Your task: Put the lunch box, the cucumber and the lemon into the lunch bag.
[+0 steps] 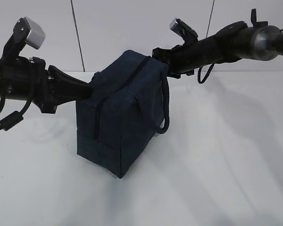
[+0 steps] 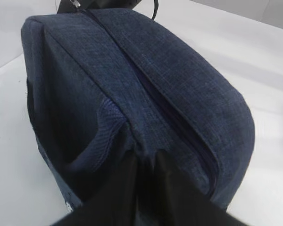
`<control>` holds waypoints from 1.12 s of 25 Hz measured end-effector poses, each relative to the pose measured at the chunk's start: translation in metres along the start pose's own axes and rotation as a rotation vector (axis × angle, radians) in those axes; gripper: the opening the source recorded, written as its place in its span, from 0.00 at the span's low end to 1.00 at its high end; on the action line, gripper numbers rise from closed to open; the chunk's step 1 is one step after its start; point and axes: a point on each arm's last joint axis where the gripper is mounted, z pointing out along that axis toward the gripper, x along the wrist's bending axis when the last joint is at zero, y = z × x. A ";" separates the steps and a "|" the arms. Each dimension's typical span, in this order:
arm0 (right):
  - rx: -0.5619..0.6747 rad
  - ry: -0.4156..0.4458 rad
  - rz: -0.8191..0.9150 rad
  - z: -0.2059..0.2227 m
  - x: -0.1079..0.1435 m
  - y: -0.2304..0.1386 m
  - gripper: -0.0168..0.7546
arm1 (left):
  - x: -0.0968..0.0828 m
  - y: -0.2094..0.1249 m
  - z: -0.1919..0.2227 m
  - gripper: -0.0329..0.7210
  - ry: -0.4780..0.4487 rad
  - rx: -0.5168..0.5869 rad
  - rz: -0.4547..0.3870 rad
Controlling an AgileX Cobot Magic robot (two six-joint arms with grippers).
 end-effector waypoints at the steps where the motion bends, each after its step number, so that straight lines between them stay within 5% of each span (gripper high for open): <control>1: 0.000 0.002 0.003 -0.001 -0.001 0.000 0.63 | 0.000 0.000 0.000 0.22 0.000 -0.001 -0.001; 4: -0.003 0.006 0.006 -0.005 -0.002 0.003 0.75 | 0.000 0.001 0.000 0.42 0.000 -0.006 -0.005; 8: -0.035 0.015 -0.019 -0.029 0.006 0.019 0.77 | 0.000 0.002 0.000 0.60 0.000 -0.023 -0.017; 19: -0.032 0.065 -0.216 -0.101 0.066 0.051 0.77 | -0.012 0.035 -0.029 0.68 0.122 -0.086 -0.009; 28: 0.134 0.145 -0.278 -0.156 0.125 0.046 0.77 | -0.057 0.067 -0.076 0.69 0.126 -0.066 0.003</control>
